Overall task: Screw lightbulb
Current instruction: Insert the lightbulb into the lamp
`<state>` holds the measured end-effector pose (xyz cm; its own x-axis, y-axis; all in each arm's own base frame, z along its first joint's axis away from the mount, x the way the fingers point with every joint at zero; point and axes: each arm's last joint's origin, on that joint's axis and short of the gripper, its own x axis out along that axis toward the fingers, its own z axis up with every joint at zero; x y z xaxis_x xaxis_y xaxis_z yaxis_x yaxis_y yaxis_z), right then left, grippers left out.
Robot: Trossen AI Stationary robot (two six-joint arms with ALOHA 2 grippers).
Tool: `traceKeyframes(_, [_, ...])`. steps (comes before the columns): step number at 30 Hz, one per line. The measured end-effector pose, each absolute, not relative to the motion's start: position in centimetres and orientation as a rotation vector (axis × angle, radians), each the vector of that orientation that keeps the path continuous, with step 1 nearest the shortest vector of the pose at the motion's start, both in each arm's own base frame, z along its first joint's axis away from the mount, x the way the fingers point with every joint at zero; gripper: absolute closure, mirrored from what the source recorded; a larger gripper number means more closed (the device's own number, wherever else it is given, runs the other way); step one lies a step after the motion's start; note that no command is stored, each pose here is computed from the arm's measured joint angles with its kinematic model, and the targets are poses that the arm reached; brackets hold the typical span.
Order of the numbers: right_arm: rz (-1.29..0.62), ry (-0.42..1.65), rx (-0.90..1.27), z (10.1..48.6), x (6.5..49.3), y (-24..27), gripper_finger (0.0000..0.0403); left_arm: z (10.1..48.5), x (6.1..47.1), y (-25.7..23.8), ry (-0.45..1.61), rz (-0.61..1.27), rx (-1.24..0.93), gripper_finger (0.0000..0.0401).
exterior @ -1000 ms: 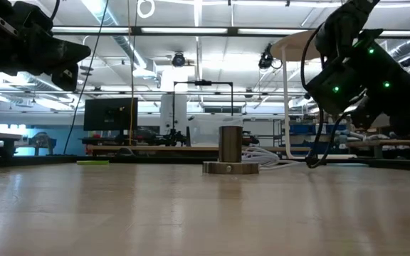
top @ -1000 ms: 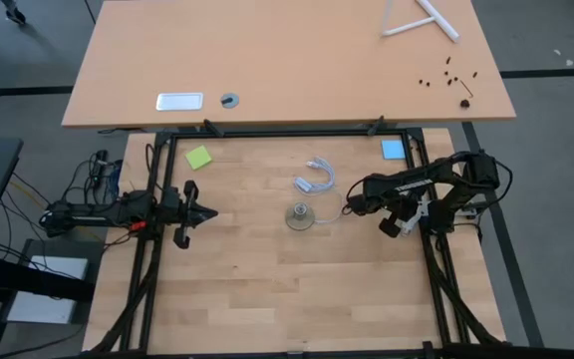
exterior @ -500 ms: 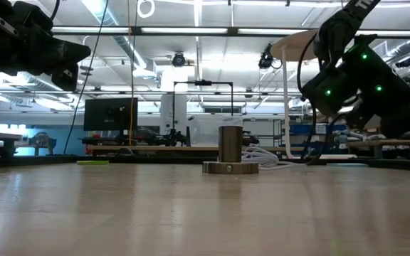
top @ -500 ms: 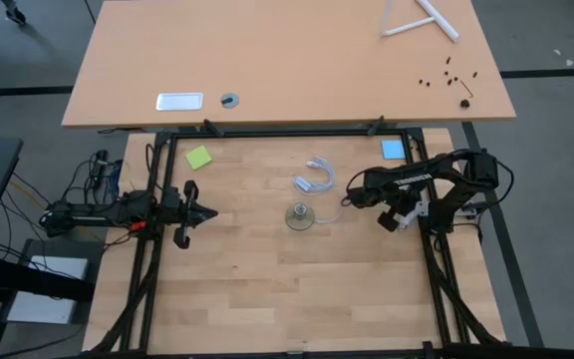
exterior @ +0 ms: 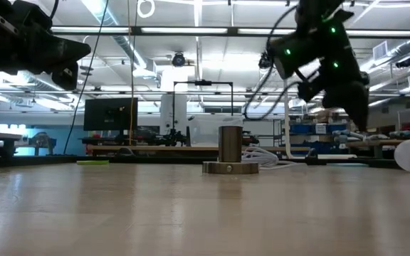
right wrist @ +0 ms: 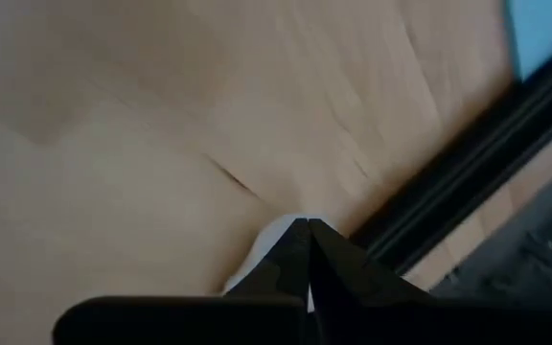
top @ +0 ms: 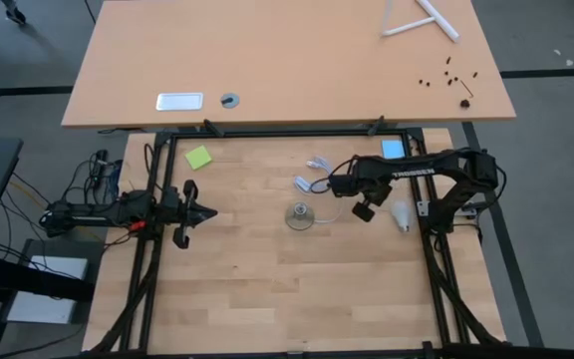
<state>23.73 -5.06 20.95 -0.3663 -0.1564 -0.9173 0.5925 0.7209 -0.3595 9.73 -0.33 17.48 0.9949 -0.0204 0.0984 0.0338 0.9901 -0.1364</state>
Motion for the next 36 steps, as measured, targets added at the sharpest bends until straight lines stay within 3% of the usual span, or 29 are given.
traceKeyframes(4, [-0.787,1.744,0.401,22.6,24.7,-4.3,0.0384,17.5,9.7,-0.3,-0.103,-0.027,-0.139,0.0395])
traceKeyframes(11, [-0.683,1.846,0.447,21.7,24.2,-1.0,0.0369,17.5,9.7,-0.3,-0.103,-0.027,-0.139,0.0395])
traceKeyframes(20, [-0.628,1.920,0.270,21.4,23.0,4.0,0.0290,17.5,9.7,-0.3,-0.103,-0.027,-0.139,0.0395])
traceKeyframes(30, [-0.478,2.003,0.198,16.5,20.1,6.2,0.0202,17.5,9.7,-0.4,-0.101,-0.046,-0.138,0.0395])
traceKeyframes(36, [-0.333,1.914,0.205,14.4,20.0,7.4,0.0178,17.5,9.7,-0.4,-0.101,-0.050,-0.138,0.0395])
